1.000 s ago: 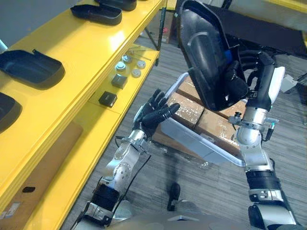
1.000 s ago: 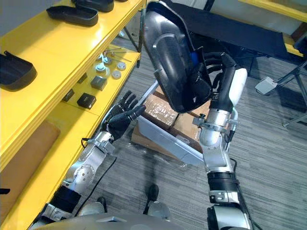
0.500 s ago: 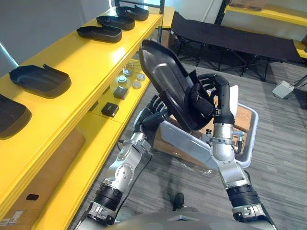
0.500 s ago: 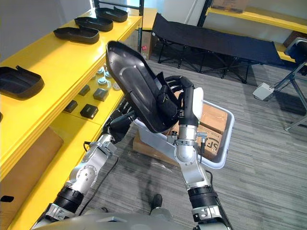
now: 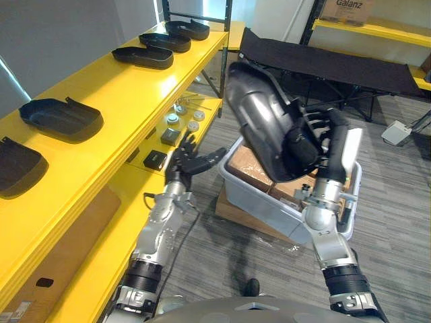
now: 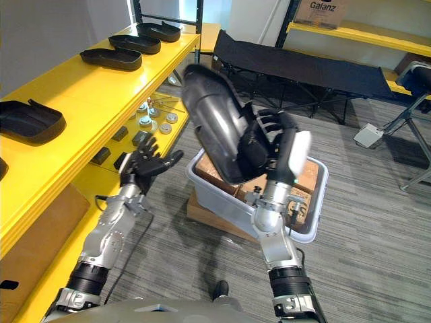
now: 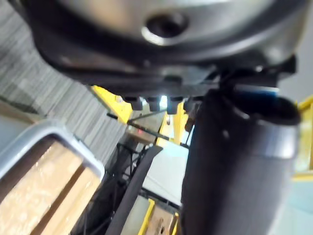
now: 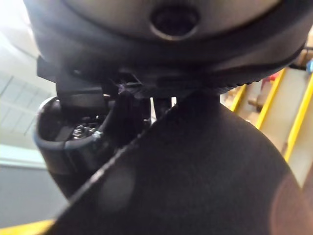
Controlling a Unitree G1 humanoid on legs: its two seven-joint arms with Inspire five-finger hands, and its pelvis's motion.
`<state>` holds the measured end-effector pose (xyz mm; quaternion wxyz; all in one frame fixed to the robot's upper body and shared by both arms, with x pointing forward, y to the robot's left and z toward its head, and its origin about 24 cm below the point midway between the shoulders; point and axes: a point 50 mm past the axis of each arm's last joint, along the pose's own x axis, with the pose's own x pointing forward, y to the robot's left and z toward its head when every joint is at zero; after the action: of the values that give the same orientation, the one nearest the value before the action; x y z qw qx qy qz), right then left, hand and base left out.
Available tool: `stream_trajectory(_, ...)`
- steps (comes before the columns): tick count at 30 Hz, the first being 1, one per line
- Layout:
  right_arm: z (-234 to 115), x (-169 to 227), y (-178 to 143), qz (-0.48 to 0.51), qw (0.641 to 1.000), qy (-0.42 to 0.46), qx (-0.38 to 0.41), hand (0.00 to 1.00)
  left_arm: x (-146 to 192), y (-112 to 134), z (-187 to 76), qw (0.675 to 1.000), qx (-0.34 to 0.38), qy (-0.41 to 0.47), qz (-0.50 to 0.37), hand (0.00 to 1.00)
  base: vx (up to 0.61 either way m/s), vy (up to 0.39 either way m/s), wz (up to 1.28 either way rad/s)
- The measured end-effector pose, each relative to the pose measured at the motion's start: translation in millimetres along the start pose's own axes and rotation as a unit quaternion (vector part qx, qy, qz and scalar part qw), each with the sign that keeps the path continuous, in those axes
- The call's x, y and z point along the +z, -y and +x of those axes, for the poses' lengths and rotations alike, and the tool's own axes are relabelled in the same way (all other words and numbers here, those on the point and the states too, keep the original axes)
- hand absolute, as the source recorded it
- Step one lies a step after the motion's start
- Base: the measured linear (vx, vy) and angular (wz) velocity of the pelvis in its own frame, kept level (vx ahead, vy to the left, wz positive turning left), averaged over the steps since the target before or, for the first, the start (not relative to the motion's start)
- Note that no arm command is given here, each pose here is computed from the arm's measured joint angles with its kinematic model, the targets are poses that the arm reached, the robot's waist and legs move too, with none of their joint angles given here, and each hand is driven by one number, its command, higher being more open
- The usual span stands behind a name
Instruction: Walk over and take three plastic housings, then place them on the shelf
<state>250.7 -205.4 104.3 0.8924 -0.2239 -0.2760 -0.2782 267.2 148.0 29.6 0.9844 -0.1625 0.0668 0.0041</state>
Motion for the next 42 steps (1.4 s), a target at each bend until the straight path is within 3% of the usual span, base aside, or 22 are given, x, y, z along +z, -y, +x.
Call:
stream_trajectory(6, 6.0, 6.4, 20.3, 0.014, 0.999, 0.023, -0.037, 0.00, -25.4, -18.9, -10.7, 0.995, -0.005, -0.054, -0.088, 1.00, 0.01, 0.024, -0.09)
stream_trajectory(12, -1.2, 2.6, 20.9, 0.003, 1.000, 0.017, -0.013, 0.00, -27.2, -5.6, -12.9, 0.967, -0.116, -0.071, -0.215, 1.00, -0.01, 0.010, -0.02)
stream_trajectory(21, -4.8, -6.3, 23.1, -0.046, 0.998, 0.031, 0.004, 0.00, -28.1, 25.6, -22.9, 0.885, -0.291, -0.093, -0.352, 1.00, 0.00, 0.000, 0.00)
stream_trajectory(31, -3.4, -6.6, 26.6, -0.045, 0.998, 0.052, 0.012, 0.00, -11.6, 35.6, -28.0, 0.848, -0.384, -0.046, -0.361, 1.00, 0.00, 0.000, 0.00)
stream_trajectory(42, -6.5, -3.5, 17.0, -0.034, 0.996, 0.059, 0.064, 0.00, -23.7, 44.9, -30.3, 0.872, -0.384, -0.097, -0.288, 1.00, 0.00, 0.000, 0.00)
